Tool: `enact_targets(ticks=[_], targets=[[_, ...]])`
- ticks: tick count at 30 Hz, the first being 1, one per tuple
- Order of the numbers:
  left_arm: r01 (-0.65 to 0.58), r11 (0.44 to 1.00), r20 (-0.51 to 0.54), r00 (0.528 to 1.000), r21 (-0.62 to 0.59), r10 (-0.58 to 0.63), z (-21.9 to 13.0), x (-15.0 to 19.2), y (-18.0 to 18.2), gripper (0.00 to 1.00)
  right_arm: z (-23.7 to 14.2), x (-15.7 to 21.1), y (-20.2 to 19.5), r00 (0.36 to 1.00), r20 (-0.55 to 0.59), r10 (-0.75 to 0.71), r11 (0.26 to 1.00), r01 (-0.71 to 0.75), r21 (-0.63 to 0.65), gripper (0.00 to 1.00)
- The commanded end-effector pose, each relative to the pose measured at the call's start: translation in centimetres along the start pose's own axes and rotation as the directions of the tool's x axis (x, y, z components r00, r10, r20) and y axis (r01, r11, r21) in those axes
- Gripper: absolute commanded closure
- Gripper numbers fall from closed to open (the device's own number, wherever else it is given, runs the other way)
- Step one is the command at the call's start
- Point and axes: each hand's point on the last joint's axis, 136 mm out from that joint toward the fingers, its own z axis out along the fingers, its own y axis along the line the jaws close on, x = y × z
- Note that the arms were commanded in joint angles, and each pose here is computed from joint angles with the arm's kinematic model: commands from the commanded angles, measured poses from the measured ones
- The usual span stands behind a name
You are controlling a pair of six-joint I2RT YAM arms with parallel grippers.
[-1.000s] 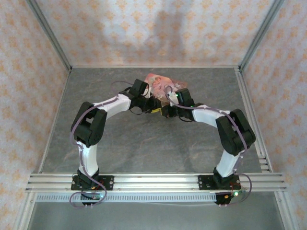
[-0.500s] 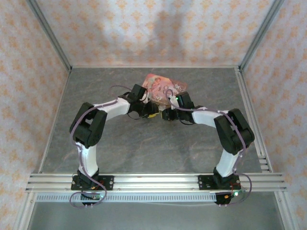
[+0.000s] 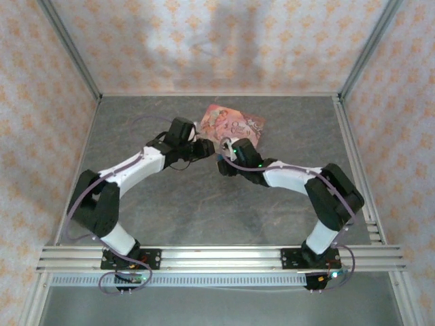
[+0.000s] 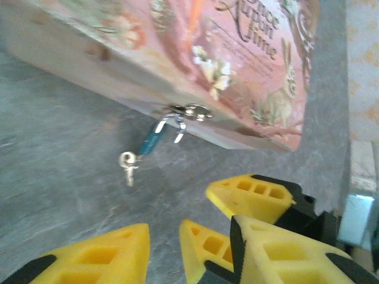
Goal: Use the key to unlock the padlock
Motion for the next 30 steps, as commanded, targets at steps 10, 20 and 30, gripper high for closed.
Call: enact_targets(ticks=[10,20,30], targets=[[0.112,0.980,0.165,0.983,-0.166,-0.085,-4.4,0.4,6.6,0.51,2.8,-1.9,-1.2,0.993,0.110,0.051,0.956,-0.081,0.283,0.50],[0.128,0.977,0.177,0.979,-0.173,-0.097,-5.2,0.7,7.5,0.50,5.3,-1.6,-2.9,0.994,0.093,0.061,0.898,-0.095,0.429,0.49],[0.130,0.977,0.174,0.980,-0.171,-0.100,-5.0,0.6,7.7,0.50,6.9,-0.5,-4.0,0.994,0.076,0.073,0.868,-0.101,0.486,0.52]])
